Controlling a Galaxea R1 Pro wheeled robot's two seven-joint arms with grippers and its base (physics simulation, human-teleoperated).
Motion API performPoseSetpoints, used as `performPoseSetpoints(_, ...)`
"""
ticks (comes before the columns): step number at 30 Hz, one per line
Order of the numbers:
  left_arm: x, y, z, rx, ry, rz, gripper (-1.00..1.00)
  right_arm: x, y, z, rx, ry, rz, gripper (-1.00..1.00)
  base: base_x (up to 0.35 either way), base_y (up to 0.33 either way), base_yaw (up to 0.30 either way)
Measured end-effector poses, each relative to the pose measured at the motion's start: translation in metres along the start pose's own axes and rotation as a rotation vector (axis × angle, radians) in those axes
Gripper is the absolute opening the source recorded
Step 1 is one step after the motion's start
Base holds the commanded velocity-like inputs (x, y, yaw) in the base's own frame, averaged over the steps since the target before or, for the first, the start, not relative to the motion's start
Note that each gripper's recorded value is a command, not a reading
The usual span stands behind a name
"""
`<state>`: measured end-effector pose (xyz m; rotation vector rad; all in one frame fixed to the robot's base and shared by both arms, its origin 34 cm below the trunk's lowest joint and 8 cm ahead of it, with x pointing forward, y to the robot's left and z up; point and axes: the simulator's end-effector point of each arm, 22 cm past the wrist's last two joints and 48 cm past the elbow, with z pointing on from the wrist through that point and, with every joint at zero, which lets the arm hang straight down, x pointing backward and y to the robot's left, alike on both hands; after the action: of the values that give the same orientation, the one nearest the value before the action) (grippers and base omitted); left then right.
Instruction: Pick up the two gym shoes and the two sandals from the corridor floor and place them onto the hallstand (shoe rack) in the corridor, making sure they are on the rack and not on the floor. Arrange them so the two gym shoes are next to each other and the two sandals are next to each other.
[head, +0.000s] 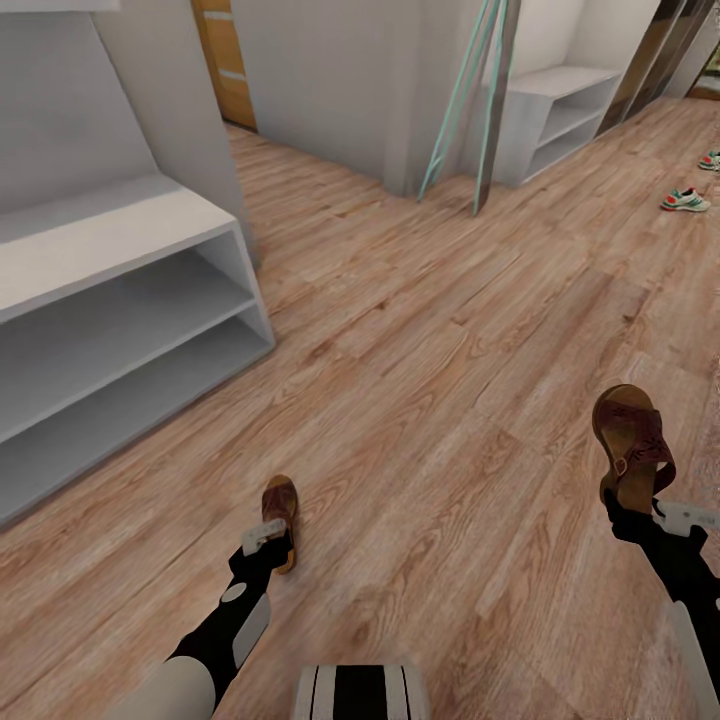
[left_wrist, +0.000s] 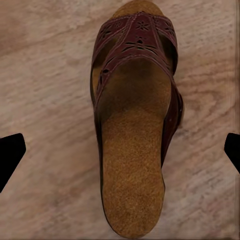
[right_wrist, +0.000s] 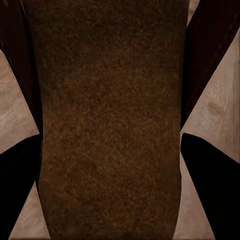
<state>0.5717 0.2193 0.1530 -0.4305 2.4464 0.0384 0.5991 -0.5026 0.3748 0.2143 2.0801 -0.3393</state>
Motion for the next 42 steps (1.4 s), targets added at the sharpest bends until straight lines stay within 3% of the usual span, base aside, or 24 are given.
performPoseSetpoints(19, 0.049, 0.013, 0.014, -0.023, 0.08, 0.022, 1.0, 0.048, 0.005, 0.011, 0.002, 0.085, -0.023, -1.0, 0.0, 0.0, -0.02)
performPoseSetpoints(42, 0.065, 0.016, 0.019, -0.023, 0.095, 0.035, 1.0, 0.066, 0.006, 0.014, 0.004, 0.115, -0.033, -1.0, 0.0, 0.0, -0.022)
